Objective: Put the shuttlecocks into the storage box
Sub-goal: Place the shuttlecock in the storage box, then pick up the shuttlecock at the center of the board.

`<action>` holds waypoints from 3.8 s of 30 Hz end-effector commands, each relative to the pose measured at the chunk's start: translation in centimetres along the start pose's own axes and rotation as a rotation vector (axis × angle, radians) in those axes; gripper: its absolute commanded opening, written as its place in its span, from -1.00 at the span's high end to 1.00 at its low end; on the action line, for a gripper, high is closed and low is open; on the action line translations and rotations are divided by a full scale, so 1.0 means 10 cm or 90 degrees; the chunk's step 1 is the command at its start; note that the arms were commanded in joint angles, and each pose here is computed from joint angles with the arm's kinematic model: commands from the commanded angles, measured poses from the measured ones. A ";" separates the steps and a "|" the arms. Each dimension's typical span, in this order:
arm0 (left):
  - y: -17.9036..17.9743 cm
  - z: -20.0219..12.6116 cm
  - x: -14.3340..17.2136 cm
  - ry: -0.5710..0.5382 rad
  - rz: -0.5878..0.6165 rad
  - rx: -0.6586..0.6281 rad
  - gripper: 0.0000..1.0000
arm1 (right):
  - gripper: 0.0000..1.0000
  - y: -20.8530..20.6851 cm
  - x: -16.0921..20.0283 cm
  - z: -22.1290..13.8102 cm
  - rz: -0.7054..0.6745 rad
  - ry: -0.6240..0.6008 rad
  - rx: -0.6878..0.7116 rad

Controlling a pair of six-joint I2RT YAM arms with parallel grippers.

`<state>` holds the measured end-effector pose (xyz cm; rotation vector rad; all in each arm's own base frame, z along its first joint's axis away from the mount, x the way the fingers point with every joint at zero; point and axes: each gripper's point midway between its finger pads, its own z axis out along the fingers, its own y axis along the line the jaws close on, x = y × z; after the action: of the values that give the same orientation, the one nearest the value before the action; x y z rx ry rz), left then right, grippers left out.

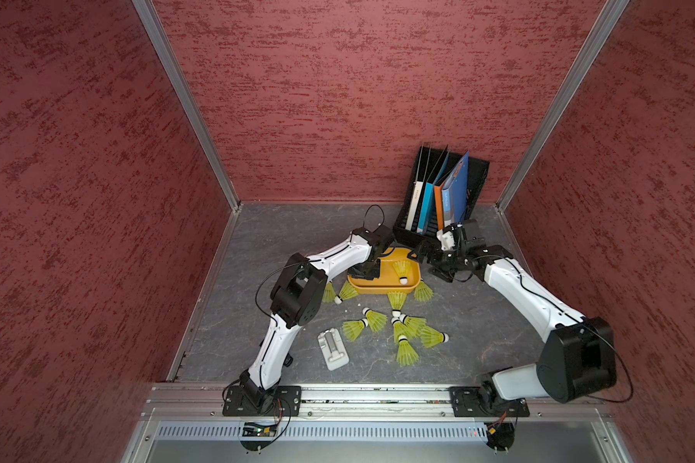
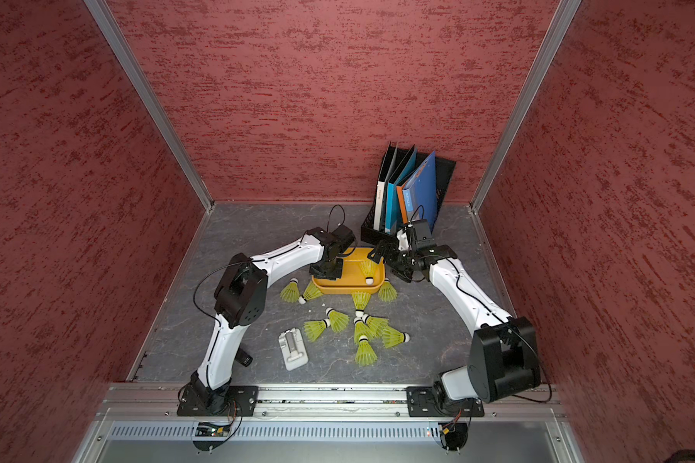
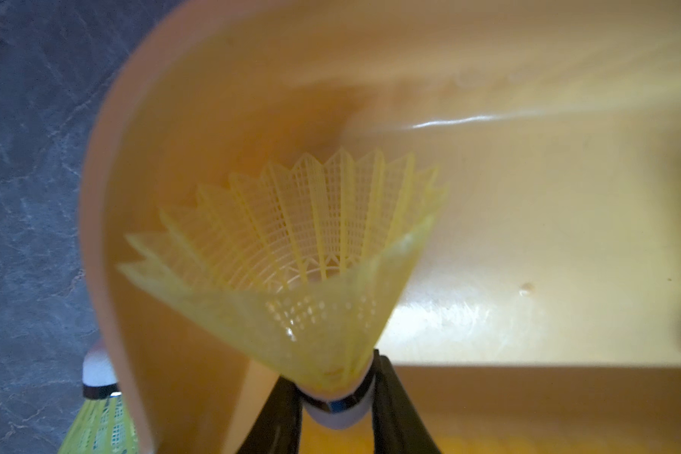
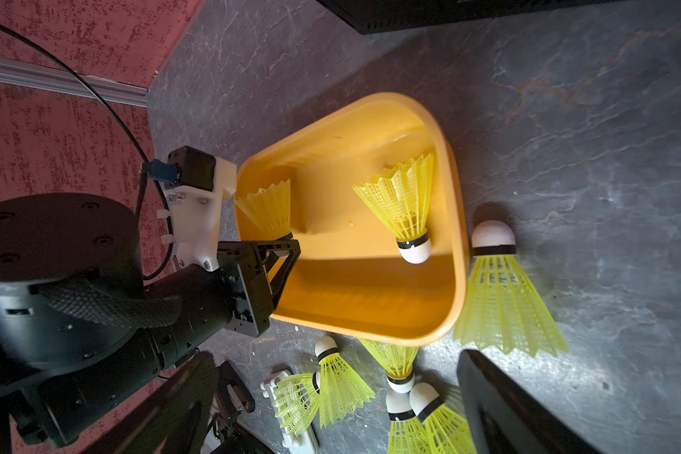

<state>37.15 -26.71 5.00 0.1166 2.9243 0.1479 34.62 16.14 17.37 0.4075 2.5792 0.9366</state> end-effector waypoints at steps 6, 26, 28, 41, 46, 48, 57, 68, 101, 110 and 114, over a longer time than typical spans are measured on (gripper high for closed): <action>0.02 0.02 -0.02 0.003 0.015 -0.024 0.34 | -0.97 0.11 -0.08 -0.10 -0.013 -0.021 -0.019; 0.01 0.04 -0.02 0.008 0.020 -0.030 0.33 | -0.97 0.10 -0.07 -0.11 -0.013 -0.023 -0.019; 0.00 0.02 -0.02 0.004 0.021 -0.028 0.33 | -0.96 0.10 -0.07 -0.11 -0.011 -0.022 -0.018; -0.14 -0.40 -0.08 -0.047 0.010 0.011 -0.09 | -0.97 0.10 -0.08 -0.16 -0.015 -0.027 -0.010; -0.13 -0.48 -0.07 -0.053 0.006 0.016 -0.13 | -0.97 0.07 -0.06 -0.22 -0.024 -0.036 0.007; -0.11 -0.50 -0.07 -0.055 0.006 0.017 -0.14 | -0.96 0.06 -0.05 -0.23 -0.027 -0.036 0.013; -0.10 -0.76 -0.05 -0.086 -0.007 0.054 -0.29 | -0.88 0.10 0.17 -0.33 -0.084 -0.041 0.057; 0.06 -1.29 0.13 -0.164 -0.038 0.141 -0.99 | -0.82 0.07 0.83 -0.14 -0.170 -0.009 0.141; 0.27 -1.39 1.63 -0.171 -0.008 0.457 -0.99 | -0.25 -0.43 1.37 0.80 -0.251 0.060 0.265; 0.28 -1.36 1.67 -0.169 -0.009 0.456 -0.99 | -0.06 -0.50 1.42 0.93 -0.242 0.076 0.275; 0.27 -1.37 1.66 -0.172 -0.008 0.455 -0.99 | 0.02 -0.53 1.44 0.96 -0.234 0.082 0.279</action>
<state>18.06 -23.34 14.49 0.2045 2.5895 -0.8177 25.12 22.91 3.99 -0.0384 2.8440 0.2822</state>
